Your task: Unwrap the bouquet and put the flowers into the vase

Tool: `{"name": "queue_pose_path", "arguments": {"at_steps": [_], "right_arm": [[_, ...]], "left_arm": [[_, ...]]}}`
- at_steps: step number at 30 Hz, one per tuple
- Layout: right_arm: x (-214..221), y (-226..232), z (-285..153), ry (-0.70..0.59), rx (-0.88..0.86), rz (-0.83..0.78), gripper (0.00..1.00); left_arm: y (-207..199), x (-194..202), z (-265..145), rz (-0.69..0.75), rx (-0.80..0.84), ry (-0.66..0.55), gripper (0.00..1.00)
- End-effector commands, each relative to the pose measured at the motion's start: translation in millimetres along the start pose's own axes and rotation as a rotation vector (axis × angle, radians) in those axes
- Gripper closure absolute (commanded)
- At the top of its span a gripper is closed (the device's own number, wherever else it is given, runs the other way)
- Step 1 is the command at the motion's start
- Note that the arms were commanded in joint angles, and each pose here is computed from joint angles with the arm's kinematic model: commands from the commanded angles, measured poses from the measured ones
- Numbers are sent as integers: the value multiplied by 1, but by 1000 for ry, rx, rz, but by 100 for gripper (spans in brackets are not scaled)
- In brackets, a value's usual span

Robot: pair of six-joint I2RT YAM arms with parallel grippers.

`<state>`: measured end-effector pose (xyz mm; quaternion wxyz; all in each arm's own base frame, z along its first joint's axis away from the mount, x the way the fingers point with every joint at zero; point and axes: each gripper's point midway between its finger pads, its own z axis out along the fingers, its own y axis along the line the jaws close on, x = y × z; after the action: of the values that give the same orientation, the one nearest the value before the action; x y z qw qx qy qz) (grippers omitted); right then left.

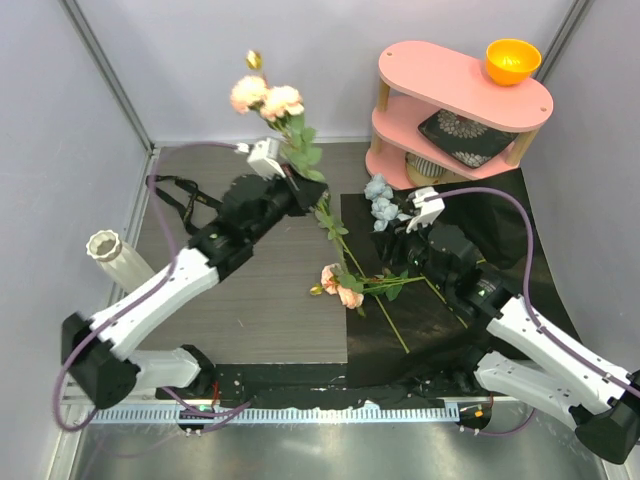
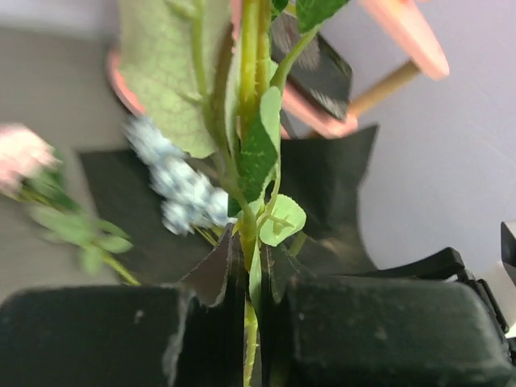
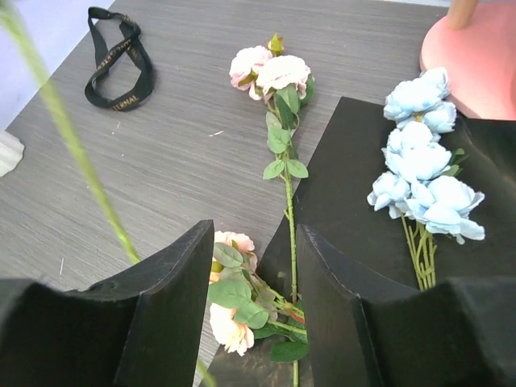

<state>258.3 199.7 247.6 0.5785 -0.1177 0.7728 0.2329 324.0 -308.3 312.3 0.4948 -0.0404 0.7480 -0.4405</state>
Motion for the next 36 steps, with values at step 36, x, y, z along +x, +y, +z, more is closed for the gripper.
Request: {"name": "queue_pose_path", "arguments": {"at_steps": [36], "right_arm": [[-22, 19, 0, -33, -86, -20, 48]], "left_arm": [[-17, -364, -332, 923, -1204, -883, 100]]}}
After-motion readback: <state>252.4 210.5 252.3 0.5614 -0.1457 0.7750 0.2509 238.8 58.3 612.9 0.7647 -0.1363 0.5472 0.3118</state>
